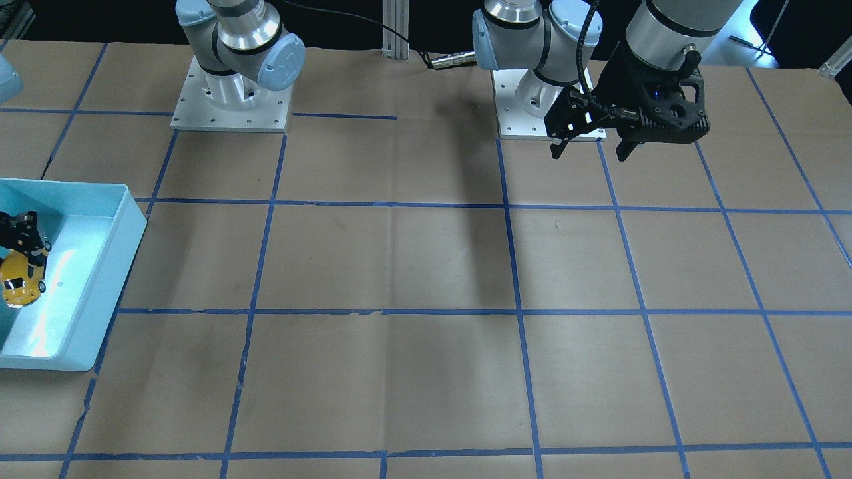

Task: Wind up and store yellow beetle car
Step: 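Carry the car with the right gripper into the light-blue bin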

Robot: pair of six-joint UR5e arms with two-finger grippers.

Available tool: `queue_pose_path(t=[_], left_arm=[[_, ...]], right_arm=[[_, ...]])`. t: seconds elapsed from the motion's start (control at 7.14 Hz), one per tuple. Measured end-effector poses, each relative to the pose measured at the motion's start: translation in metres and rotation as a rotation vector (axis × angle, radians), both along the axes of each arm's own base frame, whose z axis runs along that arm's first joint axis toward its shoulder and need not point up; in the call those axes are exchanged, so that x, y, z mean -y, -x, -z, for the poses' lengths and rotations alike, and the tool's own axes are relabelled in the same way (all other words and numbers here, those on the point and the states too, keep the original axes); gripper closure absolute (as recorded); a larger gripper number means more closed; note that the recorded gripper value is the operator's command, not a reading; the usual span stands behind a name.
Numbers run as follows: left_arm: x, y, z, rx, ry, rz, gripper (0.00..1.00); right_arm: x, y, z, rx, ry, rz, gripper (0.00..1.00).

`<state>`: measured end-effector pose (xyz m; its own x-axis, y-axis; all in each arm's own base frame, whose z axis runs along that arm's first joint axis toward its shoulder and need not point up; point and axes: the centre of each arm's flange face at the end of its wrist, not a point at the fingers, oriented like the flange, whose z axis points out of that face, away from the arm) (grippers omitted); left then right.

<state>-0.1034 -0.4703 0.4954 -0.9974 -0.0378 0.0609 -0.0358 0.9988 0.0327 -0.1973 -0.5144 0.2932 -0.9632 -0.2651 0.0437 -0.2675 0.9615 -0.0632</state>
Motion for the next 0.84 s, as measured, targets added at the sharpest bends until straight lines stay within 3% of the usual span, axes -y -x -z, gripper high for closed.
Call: queue_pose_path(t=[0.42,0.56,0.7,0.84], left_arm=[[0.000,0.000,0.000,0.002,0.002,0.001,0.00],[0.000,0.000,0.000,0.002,0.003,0.001,0.00],[0.000,0.000,-0.001,0.002,0.003,0.001,0.00],[0.000,-0.001,-0.001,0.002,0.004,0.001,0.00]], right_arm=[[-0.006,0.020,0.057,-0.020,-0.102,0.177,1.00],[-0.008,0.022,0.068,-0.032,-0.129,0.207,0.89],[-0.010,0.022,0.074,-0.036,-0.145,0.219,0.35],[-0.011,0.022,0.077,-0.033,-0.154,0.221,0.10]])
